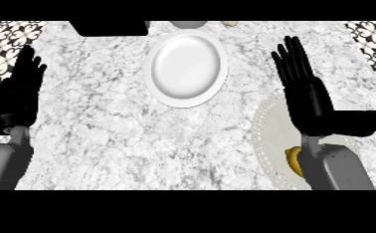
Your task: Pick the squash from the placemat and place it in the plate
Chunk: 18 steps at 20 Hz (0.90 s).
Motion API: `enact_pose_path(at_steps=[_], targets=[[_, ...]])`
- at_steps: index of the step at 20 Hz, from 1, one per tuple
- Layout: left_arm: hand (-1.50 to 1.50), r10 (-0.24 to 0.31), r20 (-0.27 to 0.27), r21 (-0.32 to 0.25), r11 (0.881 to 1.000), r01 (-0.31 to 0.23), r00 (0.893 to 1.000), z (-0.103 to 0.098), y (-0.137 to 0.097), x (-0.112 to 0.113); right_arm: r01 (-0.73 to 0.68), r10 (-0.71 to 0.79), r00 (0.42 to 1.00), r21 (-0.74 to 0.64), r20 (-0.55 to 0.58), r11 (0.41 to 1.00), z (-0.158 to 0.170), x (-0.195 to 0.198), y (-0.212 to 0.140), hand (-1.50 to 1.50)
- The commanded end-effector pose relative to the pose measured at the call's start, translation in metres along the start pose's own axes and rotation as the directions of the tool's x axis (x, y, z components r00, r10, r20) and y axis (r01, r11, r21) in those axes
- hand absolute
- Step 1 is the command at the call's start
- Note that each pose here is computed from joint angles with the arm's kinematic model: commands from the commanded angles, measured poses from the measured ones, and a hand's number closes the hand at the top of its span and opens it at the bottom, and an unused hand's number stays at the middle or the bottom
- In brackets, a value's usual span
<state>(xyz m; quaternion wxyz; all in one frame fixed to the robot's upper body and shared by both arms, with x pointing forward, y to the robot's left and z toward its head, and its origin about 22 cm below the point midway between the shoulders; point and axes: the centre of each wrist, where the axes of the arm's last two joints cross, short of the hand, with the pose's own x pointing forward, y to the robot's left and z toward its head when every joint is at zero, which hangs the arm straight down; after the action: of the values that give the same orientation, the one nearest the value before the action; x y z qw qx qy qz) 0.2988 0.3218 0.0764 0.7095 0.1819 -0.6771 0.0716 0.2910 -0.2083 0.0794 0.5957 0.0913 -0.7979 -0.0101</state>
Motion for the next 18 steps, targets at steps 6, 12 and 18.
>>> enact_pose_path(at_steps=[6,12,18], targets=[[0.0,-0.003,0.339,-0.336,0.934,0.124,0.941,0.013,-0.039,0.062,-0.275,0.28,0.96,0.256,0.017,0.927,-0.048,-0.009,0.011,1.5],[0.0,0.003,0.264,-0.373,0.923,0.099,0.964,0.015,-0.038,0.038,-0.697,0.677,0.701,-0.016,-0.226,0.717,0.009,-0.081,-0.016,-1.5],[0.0,0.019,0.274,-0.384,0.919,0.092,0.961,0.02,-0.028,0.034,-0.525,0.524,0.849,-0.236,-0.068,0.818,0.014,-0.103,-0.011,-1.5]])
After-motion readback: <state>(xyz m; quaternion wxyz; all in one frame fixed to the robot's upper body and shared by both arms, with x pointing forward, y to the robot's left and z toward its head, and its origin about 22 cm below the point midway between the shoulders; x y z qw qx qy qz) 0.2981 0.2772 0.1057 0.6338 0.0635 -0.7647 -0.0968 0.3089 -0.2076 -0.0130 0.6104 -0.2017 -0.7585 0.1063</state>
